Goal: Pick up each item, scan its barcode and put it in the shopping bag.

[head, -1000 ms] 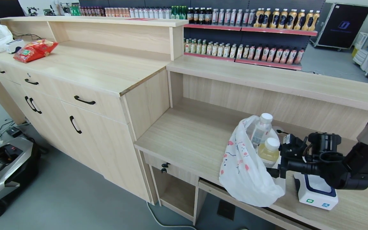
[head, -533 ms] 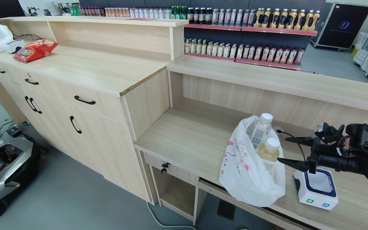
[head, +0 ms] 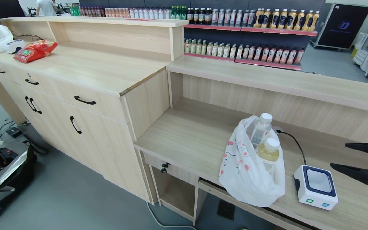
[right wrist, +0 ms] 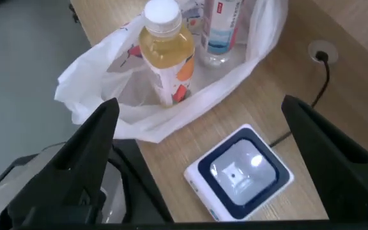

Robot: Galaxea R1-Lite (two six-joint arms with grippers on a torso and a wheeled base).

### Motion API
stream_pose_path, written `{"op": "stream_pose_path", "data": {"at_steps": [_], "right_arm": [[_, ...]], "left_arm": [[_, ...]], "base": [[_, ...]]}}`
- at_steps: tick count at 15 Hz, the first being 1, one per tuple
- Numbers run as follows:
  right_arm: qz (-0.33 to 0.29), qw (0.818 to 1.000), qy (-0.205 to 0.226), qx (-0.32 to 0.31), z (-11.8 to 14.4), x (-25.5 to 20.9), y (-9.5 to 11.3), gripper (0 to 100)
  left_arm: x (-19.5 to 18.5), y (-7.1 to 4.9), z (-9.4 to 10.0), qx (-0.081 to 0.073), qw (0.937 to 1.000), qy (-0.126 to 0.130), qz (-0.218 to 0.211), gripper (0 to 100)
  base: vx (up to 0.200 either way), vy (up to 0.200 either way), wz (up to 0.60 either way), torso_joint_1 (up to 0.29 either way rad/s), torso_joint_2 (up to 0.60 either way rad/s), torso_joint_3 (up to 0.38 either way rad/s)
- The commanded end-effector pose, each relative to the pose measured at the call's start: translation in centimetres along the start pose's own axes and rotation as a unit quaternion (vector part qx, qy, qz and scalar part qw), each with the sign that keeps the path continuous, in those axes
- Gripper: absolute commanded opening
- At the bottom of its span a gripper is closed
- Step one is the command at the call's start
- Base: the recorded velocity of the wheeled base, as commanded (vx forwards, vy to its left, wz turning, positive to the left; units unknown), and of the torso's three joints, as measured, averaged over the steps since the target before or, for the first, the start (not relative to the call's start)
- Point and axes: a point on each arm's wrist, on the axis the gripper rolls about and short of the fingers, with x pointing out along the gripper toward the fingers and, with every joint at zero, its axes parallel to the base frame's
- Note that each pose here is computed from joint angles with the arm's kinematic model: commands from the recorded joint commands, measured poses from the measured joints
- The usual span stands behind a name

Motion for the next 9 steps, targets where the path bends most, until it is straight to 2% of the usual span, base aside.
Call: {"op": "stream_pose_path", "data": {"at_steps": [1,2,3,4,5,8,9], "right_arm": [[-0.053,0.997,-0.015,-0.057,1.9,-3.1,1.3,100],[-0.064,0.996,-0.015,-0.067,2.1,-3.5,1.2,100],[-0.118,0.989,0.007,-0.088,2.7,-4.3,1.0,100],[-0.164,0.982,0.027,-0.093,3.4,-4.7,0.9,100],[-0.172,0.981,0.024,-0.089,3.7,-4.9,0.9,100],[-0.273,0.962,0.015,0.005,5.2,-5.6,1.5,100],[-0.312,0.949,0.011,0.047,5.9,-5.3,2.1,100]], "left_arm": [[0.0,0.0,0.0,0.000,1.0000,0.000,0.000,0],[0.0,0.0,0.0,0.000,1.0000,0.000,0.000,0],[0.0,0.0,0.0,0.000,1.0000,0.000,0.000,0],[0.0,0.0,0.0,0.000,1.0000,0.000,0.000,0],[0.0,0.0,0.0,0.000,1.0000,0.000,0.000,0],[0.0,0.0,0.0,0.000,1.0000,0.000,0.000,0],[0.0,0.0,0.0,0.000,1.0000,0.000,0.000,0]], "base": [[0.000,0.000,0.00,0.000,0.00,0.000],[0.000,0.000,0.00,0.000,0.00,0.000],[0.000,0.000,0.00,0.000,0.00,0.000],[0.000,0.000,-0.60,0.002,0.00,0.002],[0.000,0.000,-0.60,0.002,0.00,0.002],[0.000,0.000,-0.60,-0.001,0.00,0.004],[0.000,0.000,-0.60,-0.002,0.00,0.002]]}}
